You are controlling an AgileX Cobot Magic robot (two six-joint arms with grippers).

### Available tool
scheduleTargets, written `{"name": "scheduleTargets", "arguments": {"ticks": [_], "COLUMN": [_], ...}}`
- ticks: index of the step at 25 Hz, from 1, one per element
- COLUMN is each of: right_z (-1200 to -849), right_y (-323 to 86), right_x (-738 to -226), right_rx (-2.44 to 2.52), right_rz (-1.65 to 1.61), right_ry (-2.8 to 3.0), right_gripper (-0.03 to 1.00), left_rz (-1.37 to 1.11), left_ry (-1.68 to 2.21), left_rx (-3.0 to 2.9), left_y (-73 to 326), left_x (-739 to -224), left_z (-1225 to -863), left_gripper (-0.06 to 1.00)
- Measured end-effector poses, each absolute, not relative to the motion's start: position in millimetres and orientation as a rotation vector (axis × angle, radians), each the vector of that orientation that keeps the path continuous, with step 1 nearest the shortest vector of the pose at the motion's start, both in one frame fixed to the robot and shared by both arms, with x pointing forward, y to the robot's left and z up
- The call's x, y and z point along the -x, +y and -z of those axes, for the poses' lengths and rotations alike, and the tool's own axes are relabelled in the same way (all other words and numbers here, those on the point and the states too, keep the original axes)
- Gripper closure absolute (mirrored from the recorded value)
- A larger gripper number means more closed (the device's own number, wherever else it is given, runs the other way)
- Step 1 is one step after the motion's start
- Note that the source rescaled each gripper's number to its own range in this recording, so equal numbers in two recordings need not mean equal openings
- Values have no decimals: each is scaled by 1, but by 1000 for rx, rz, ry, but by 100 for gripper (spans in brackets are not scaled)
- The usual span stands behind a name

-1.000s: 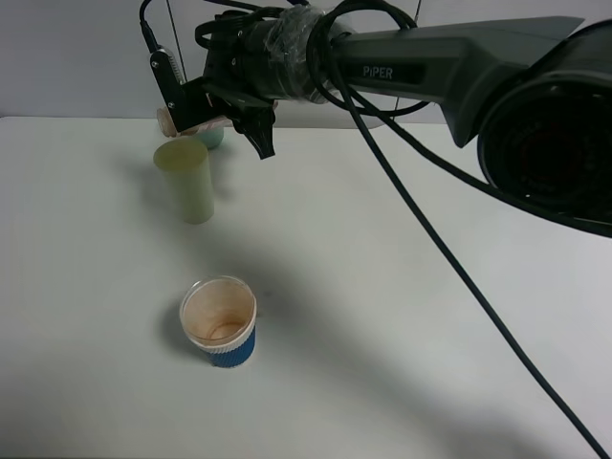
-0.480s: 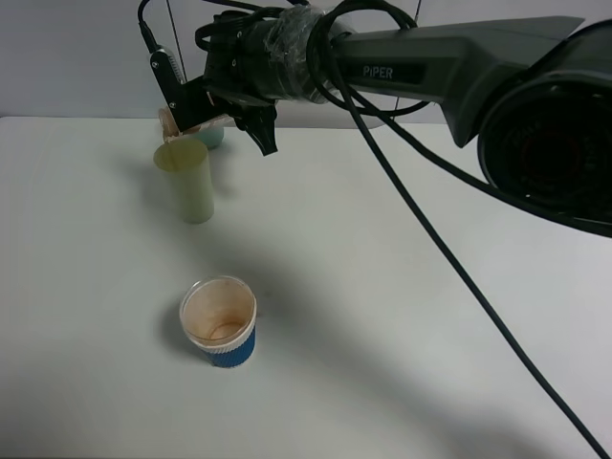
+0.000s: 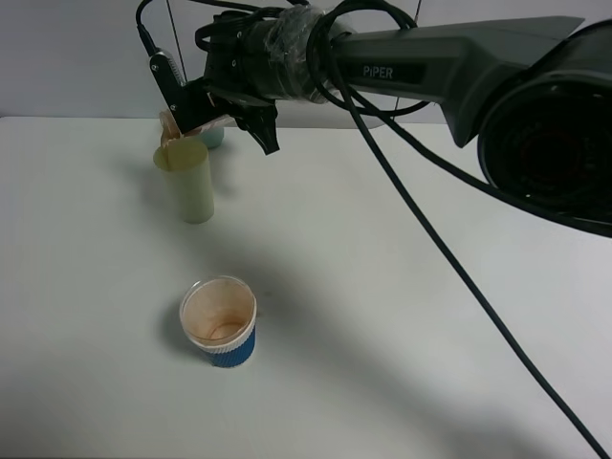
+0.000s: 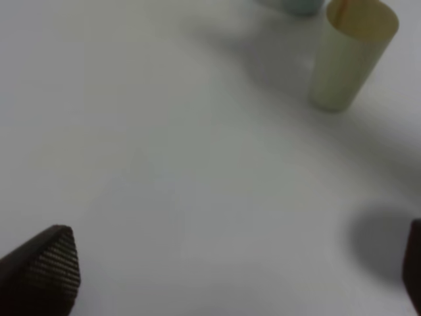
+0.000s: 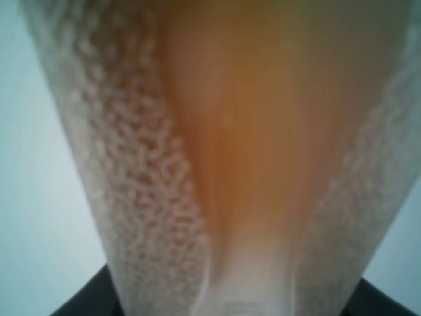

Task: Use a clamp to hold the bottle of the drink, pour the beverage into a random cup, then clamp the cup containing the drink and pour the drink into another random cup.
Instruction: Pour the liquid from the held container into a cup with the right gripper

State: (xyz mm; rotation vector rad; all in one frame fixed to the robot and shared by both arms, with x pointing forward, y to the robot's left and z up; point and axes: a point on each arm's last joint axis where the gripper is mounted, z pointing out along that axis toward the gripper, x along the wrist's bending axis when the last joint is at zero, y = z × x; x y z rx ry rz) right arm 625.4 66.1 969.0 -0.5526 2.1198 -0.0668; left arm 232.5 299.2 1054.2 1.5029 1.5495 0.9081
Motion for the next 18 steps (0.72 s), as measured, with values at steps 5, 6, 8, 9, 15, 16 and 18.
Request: {"name": "scheduleTargets", "arguments": {"ticks": [5, 6, 8, 9, 15, 16, 18], "right_z": [-969, -969, -969, -969, -969, -969, -969], "right_y": [66, 66, 66, 66, 66, 66, 66], "right_x": [-626, -626, -626, -626, -626, -626, -626], "right_rx": [557, 557, 563, 564, 573, 573, 575], "right_rz": [71, 71, 75, 76, 80, 80, 82], "right_ry": [2115, 2115, 2113, 2113, 2111, 2111, 2109], "right_gripper": [95, 95, 95, 95, 95, 95, 95], "left_rz": [-908, -908, -908, -908, -908, -908, -908], "left_ry": [1549, 1549, 1549, 1549, 1549, 1549, 1549], "left_rx": [-1503, -1503, -1503, -1503, -1503, -1503, -1503], "left_y": [299, 299, 299, 299, 299, 299, 299], "left_x": [-233, -233, -233, -233, -233, -233, -233], "left_z": [-1054, -1054, -1054, -1054, -1054, -1054, -1054], "left_gripper": [-3, -3, -3, -3, -3, -3, -3]}}
